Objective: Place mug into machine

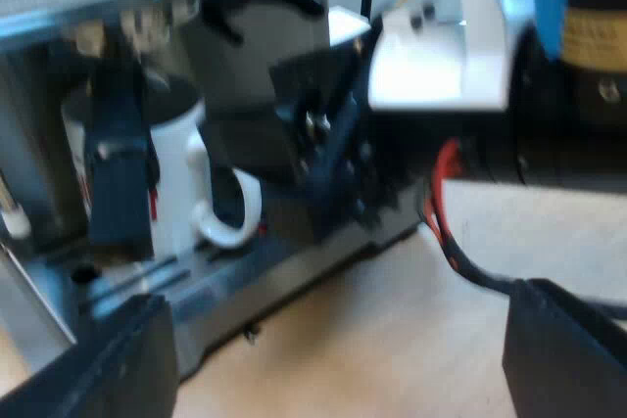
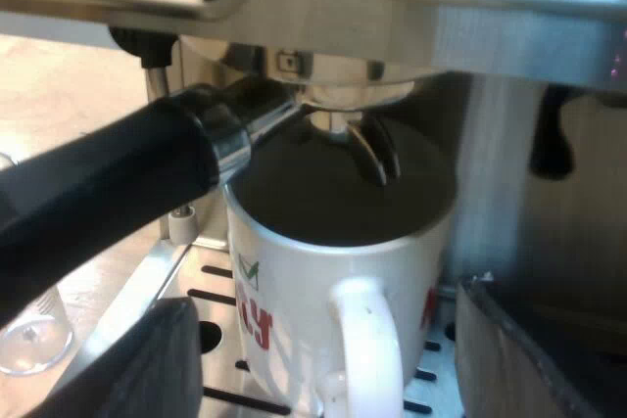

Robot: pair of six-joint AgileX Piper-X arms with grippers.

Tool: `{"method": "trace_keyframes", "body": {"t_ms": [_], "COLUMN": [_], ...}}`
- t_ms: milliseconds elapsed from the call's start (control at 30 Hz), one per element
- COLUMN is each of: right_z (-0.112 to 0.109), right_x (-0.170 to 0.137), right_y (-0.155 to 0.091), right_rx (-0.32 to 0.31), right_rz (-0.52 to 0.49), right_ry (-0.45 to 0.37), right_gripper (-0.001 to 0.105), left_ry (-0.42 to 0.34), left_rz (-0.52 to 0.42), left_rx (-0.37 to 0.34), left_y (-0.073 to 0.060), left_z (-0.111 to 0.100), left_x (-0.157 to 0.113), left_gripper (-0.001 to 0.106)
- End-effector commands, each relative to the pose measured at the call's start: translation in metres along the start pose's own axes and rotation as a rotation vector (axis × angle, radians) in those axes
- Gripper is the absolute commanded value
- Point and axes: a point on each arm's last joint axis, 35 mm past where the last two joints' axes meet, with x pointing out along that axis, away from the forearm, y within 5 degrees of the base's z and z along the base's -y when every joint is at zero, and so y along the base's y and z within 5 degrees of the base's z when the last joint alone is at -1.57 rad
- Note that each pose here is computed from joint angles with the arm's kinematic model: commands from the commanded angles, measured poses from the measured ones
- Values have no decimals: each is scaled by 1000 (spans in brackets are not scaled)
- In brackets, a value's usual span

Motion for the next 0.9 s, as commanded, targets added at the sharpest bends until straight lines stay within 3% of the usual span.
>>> {"method": "trace_keyframes", "body": {"t_ms": [33,167,400,667,733,900], "right_z": [13,24,47,63,62,60], "right_x": [-12,-28,-52,-65,-64,-60], "right_y": [-4,-10,-29,-39,-38,-34], "right_rx": [-5,-7,43,73,69,58], "right_rz": [-27,-34,9,104,104,135], "right_ry": [-8,-15,-83,-153,-148,-150], "right_gripper": [58,58,58,56,49,6], "left_ry": [-25,-63,-94,-129,-137,-154], "left_rz": [-19,-25,-30,-33,-29,-3], "left_rx": [7,29,48,68,72,12], "left_y": [-5,-10,-24,-28,-28,-25], "left_z": [10,23,41,44,45,49], "left_x": [-4,-10,-28,-35,-35,-31], "left_gripper": [69,69,69,69,69,69]}}
